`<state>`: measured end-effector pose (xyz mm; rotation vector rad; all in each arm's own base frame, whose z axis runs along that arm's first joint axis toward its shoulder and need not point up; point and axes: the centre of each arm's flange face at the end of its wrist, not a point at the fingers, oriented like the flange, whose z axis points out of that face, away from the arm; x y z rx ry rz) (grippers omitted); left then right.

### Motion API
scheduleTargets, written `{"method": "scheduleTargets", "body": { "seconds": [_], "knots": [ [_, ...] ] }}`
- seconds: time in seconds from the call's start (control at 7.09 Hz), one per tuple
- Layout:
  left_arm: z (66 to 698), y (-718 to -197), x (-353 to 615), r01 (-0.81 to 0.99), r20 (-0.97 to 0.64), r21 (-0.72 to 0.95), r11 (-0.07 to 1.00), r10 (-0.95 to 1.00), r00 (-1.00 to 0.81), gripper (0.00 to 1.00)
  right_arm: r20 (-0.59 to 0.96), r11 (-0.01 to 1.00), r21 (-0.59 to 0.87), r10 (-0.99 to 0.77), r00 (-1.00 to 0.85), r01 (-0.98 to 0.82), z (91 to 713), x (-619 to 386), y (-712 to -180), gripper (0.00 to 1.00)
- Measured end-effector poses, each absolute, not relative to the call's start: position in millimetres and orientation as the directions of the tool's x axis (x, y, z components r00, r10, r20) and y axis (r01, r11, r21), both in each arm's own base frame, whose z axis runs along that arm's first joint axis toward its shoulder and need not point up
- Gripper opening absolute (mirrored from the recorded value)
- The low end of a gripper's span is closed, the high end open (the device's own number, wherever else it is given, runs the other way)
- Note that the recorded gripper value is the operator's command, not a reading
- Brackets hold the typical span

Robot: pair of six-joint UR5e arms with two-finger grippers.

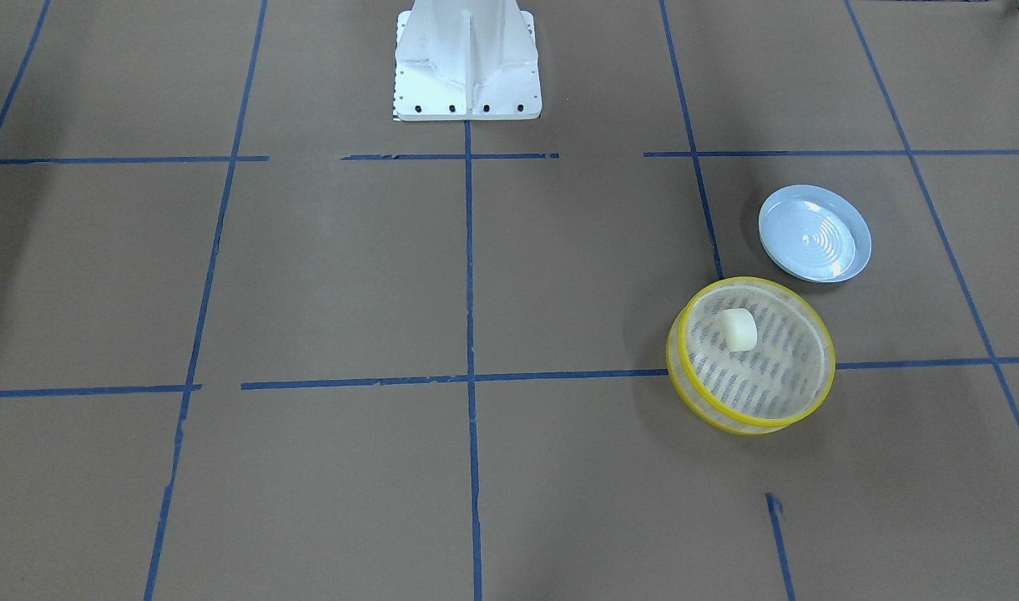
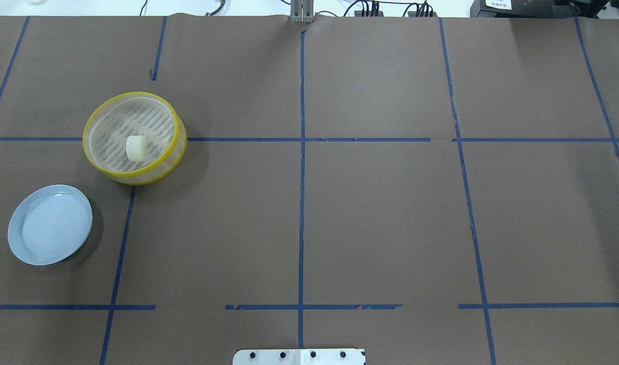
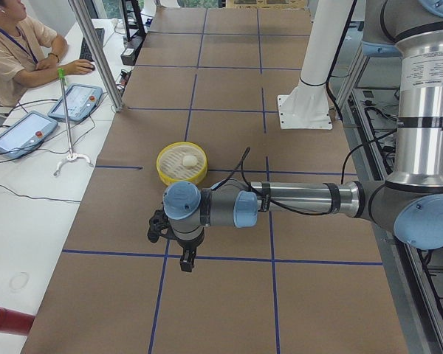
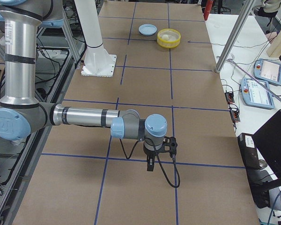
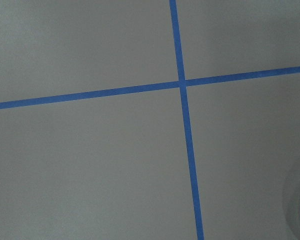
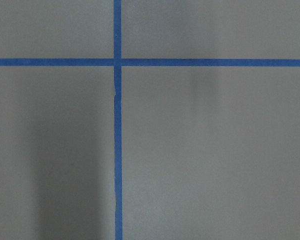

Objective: Place bun in steamer

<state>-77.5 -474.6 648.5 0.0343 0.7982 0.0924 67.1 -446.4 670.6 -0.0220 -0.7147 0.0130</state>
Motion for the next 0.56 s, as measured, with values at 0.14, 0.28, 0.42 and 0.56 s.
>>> {"method": "scheduleTargets", "body": {
  "seconds": [0.14,0.28,0.42,0.56],
  "knots": [
    [644.1,-472.4,-78.1,-0.069,-0.715,0.059,0.996,0.09,0.693,1.0,0.655,1.0,-0.025,0.019,0.755,-0.004,670.6,67.2,-446.4,1.0],
    [638.8,-469.6,-78.3,-0.068,-0.716,0.065,0.996,0.094,0.692,1.0,0.655,1.0,-0.025,0.019,0.755,-0.004,670.6,67.2,-446.4,1.0],
    [636.1,-468.0,-78.3,-0.068,-0.715,0.07,0.995,0.097,0.692,1.0,0.655,1.0,-0.025,0.019,0.755,-0.004,670.6,67.2,-446.4,1.0],
    [635.5,-467.6,-78.3,-0.068,-0.714,0.07,0.995,0.098,0.693,1.0,0.655,1.0,-0.025,0.019,0.755,-0.004,670.6,67.2,-446.4,1.0]
  ]
}}
